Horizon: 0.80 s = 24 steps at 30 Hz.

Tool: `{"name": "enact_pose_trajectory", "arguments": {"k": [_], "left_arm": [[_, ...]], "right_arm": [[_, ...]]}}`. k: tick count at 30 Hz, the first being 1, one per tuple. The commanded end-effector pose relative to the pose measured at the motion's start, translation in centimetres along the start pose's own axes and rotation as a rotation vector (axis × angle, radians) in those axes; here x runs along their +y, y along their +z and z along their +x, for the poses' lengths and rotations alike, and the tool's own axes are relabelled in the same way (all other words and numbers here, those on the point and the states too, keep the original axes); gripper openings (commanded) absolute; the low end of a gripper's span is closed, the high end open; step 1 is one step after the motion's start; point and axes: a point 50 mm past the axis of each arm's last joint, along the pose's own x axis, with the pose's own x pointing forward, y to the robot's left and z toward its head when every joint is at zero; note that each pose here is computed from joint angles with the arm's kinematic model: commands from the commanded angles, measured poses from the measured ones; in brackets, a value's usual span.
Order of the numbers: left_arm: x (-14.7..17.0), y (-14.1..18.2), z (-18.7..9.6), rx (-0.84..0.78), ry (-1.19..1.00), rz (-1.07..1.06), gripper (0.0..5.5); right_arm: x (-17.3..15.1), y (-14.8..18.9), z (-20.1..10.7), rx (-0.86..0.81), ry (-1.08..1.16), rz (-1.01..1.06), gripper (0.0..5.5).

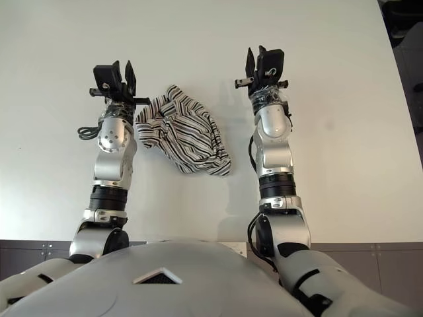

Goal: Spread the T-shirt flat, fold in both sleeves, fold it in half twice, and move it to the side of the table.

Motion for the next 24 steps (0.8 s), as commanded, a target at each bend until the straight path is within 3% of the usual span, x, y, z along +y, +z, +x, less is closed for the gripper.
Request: {"name": "enact_pose_trajectory", "arguments": {"k": [1, 7, 11, 15, 18, 24], "left_arm": [[0.2, -0.1, -0.3, 0.013, 0.009, 0.012, 1.23], [0.7, 0.1, -1.5, -0.013, 0.037, 0.004, 1.23], [1.0, 0.5, -3.7, -0.004, -0.052, 0.037, 1.23], [3.0, 2.0, -6.5, 0.023, -0.344, 0.243, 1.23], [3.6, 0.4, -7.8, 0.153, -0.616, 0.547, 1.23], [3.2, -4.7, -9.4, 0.352, -0.929, 0.71, 1.23]], "right_arm": [[-0.1, -0.1, -0.3, 0.013, -0.007, 0.016, 1.12], [-1.0, 0.0, -1.7, 0.015, -0.023, -0.004, 1.12], [-1.0, 1.0, -5.4, 0.006, 0.191, -0.109, 1.12], [-1.3, 3.2, -9.1, 0.069, 0.561, -0.168, 1.12], [-0.7, 4.2, -9.9, 0.092, 0.731, -0.213, 1.12], [2.0, 0.2, -10.5, 0.211, 0.862, -0.283, 1.12]]}}
